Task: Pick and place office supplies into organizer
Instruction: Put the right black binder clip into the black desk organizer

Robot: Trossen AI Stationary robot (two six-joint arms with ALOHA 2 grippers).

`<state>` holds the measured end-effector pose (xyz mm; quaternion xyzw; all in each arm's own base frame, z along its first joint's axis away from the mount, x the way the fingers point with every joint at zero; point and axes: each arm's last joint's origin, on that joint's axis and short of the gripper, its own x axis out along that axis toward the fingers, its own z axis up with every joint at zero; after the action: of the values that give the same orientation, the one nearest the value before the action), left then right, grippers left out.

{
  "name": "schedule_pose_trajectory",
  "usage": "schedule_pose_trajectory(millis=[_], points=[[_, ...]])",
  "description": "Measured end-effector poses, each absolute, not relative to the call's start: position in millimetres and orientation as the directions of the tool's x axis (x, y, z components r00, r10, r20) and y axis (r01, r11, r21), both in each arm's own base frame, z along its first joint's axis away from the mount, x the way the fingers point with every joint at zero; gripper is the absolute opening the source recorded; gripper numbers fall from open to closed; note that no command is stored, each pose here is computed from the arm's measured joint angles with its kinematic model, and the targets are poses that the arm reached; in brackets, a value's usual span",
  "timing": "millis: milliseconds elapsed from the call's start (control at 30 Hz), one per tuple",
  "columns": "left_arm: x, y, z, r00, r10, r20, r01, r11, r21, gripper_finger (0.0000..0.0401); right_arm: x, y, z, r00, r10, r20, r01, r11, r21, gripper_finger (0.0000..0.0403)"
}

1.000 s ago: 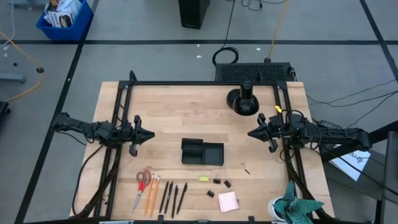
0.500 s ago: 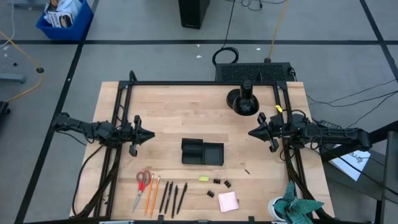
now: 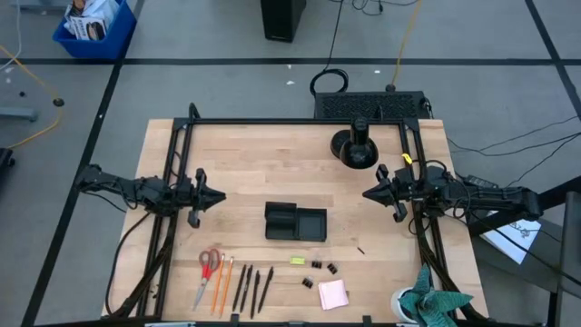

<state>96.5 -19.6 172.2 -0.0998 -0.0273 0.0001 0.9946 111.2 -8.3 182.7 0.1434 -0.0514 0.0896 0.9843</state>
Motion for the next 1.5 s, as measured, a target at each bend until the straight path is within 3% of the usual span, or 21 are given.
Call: schedule_pose_trajectory(millis=[400,600,733,1000,1267,1500], points=[[96,-19,173,0.998,0.036,0.061,-0.018,0.960,-0.279,0.0044,110,-8,190,0.966,0.172,0.192,-0.215,0.949,0.232,0.0000],[97,-19,170,0.999,0.030,0.025,-0.022,0.963,-0.269,0.0045,110,1,191,0.929,0.323,0.181,-0.360,0.901,0.243,0.0003],[98,-19,168,0.999,0.036,0.007,-0.033,0.971,-0.236,0.0045,114,13,200,0.902,0.399,0.163,-0.428,0.876,0.223,0.0029],[103,-21,164,0.999,0.033,-0.042,-0.041,0.980,-0.197,0.0045,134,40,227,0.917,0.399,0.016,-0.395,0.900,0.184,0.0077],[105,-21,175,0.998,0.036,0.060,-0.024,0.981,-0.191,0.0045,160,78,256,0.922,0.345,-0.176,-0.333,0.938,0.096,0.0103],[105,-21,172,0.999,0.024,0.039,-0.014,0.973,-0.231,0.0045,172,101,250,0.927,0.286,-0.241,-0.290,0.957,0.020,0.0121]])
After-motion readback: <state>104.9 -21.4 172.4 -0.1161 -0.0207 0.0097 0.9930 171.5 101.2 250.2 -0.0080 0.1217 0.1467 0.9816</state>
